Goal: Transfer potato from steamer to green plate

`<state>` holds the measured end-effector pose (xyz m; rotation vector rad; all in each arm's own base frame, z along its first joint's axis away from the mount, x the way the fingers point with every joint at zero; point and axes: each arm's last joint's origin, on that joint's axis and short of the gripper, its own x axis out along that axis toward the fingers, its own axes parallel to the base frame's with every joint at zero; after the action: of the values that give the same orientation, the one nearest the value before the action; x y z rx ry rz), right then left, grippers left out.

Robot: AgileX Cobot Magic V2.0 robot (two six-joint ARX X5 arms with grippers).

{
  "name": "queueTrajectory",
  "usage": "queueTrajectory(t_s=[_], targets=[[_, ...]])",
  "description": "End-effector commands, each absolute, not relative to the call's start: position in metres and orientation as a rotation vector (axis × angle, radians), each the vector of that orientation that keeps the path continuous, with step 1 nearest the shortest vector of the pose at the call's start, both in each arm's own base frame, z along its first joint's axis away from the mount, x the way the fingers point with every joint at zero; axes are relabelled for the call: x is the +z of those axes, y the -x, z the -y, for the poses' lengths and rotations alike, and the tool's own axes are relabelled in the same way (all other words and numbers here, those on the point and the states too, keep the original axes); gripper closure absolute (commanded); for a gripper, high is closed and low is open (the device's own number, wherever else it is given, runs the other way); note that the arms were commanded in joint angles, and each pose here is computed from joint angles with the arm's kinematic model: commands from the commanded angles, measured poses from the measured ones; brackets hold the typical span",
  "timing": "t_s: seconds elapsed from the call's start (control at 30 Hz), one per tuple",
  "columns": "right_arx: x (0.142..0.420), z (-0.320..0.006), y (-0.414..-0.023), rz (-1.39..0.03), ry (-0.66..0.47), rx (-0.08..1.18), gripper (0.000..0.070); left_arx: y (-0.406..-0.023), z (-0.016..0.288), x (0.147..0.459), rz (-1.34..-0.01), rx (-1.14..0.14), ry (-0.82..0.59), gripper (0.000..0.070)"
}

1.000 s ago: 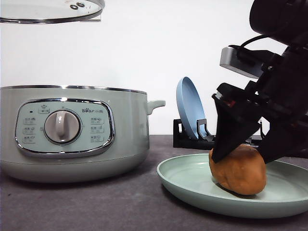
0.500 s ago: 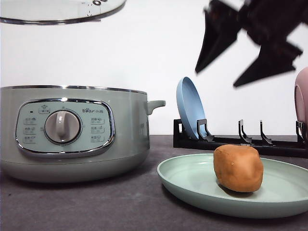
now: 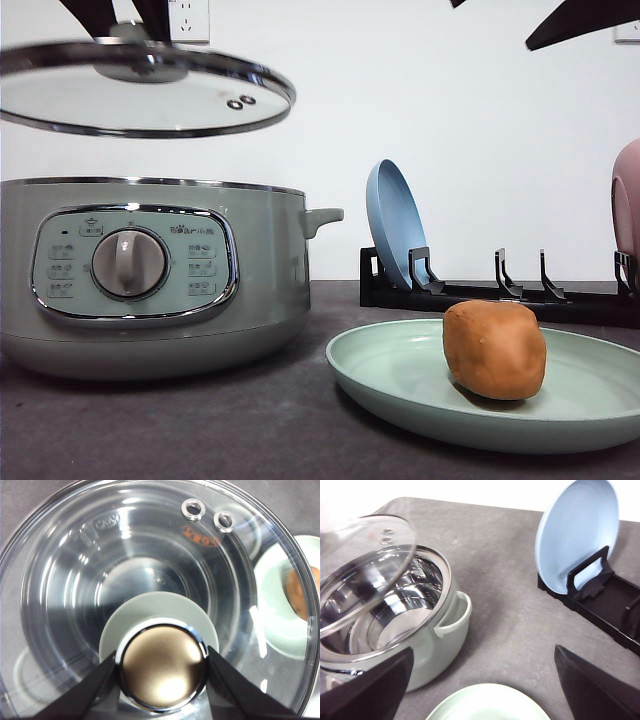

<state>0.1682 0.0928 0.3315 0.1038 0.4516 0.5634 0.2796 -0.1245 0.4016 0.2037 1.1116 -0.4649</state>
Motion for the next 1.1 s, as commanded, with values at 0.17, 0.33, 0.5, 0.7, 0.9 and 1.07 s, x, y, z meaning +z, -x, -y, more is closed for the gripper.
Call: queueTrajectory(t_s=[0.17, 0.33, 0.5, 0.7, 0.9, 1.07], targets=[[0.338, -0.091, -0.164, -0.427, -0.091, 0.568, 0.0128, -0.304, 0.137, 0.387, -1.117, -0.479, -0.215, 0.0699], [0.338, -0.091, -0.164, -0.434, -0.089, 0.567, 0.0128, -0.313, 0.141, 0.376, -1.143, -0.479, -0.223, 0.0699], [0.337, -0.091, -0.164, -0.443, -0.083, 0.567, 0.0128, -0.320, 0.143, 0.369, -1.159, -0.478, -0.227, 0.0699], [0.336, -0.090, -0.163, -0.447, -0.075, 0.567, 0.0128, -0.324, 0.145, 0.364, -1.161, -0.480, -0.232, 0.0699], [0.336, -0.090, -0.163, -0.447, -0.071, 0.568, 0.0128, -0.327, 0.143, 0.361, -1.173, -0.454, -0.249, 0.0699], [0.336, -0.090, -0.163, -0.445, -0.068, 0.568, 0.0128, -0.327, 0.143, 0.360, -1.179, -0.454, -0.252, 0.0699]])
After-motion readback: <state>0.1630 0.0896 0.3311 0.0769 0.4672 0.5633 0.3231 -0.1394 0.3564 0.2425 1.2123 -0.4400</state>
